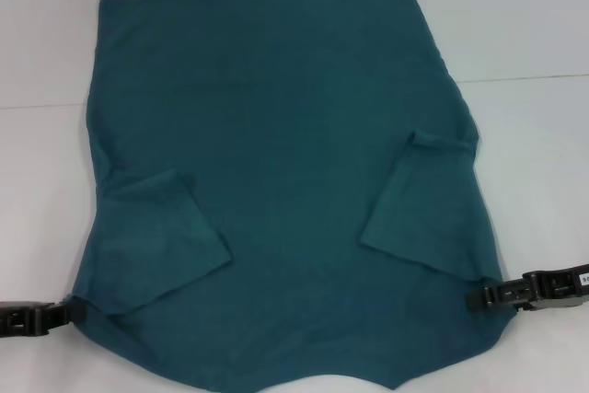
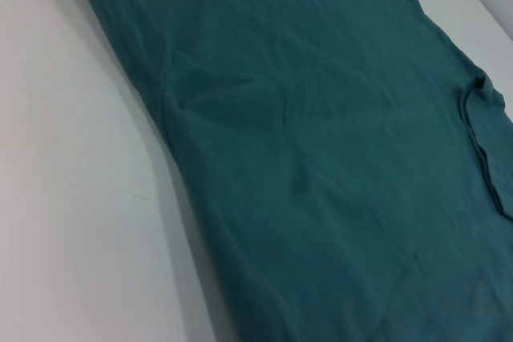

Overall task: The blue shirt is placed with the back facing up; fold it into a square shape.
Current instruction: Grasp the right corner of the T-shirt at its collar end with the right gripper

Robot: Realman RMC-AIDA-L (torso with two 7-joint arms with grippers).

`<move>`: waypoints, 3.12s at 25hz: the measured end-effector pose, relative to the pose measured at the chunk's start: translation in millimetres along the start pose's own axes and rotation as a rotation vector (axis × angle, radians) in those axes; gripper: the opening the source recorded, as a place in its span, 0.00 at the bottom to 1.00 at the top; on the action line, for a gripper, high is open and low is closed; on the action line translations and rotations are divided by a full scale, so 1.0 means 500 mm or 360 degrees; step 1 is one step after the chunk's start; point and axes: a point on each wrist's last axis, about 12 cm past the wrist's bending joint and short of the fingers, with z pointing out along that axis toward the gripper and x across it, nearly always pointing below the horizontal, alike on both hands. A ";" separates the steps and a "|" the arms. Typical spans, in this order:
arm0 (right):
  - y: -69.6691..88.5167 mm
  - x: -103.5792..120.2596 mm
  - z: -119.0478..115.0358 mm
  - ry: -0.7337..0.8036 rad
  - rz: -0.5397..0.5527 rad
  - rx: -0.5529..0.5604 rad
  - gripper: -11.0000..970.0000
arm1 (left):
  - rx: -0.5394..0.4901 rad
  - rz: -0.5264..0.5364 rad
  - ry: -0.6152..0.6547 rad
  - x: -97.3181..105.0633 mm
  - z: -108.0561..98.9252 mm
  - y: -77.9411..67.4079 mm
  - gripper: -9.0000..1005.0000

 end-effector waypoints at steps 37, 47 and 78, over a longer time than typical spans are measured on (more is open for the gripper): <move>-0.005 0.019 0.003 -0.0159 0.0076 -0.0167 0.85 | -0.0003 0.0016 -0.0008 -0.012 0.006 -0.001 0.03; -0.026 0.074 -0.013 -0.0315 0.0158 -0.0288 0.85 | -0.0001 0.0019 -0.0006 -0.010 0.007 -0.001 0.03; -0.021 0.082 -0.014 -0.0395 0.0209 -0.0406 0.84 | 0.0019 0.0042 0.0002 -0.008 0.013 -0.004 0.03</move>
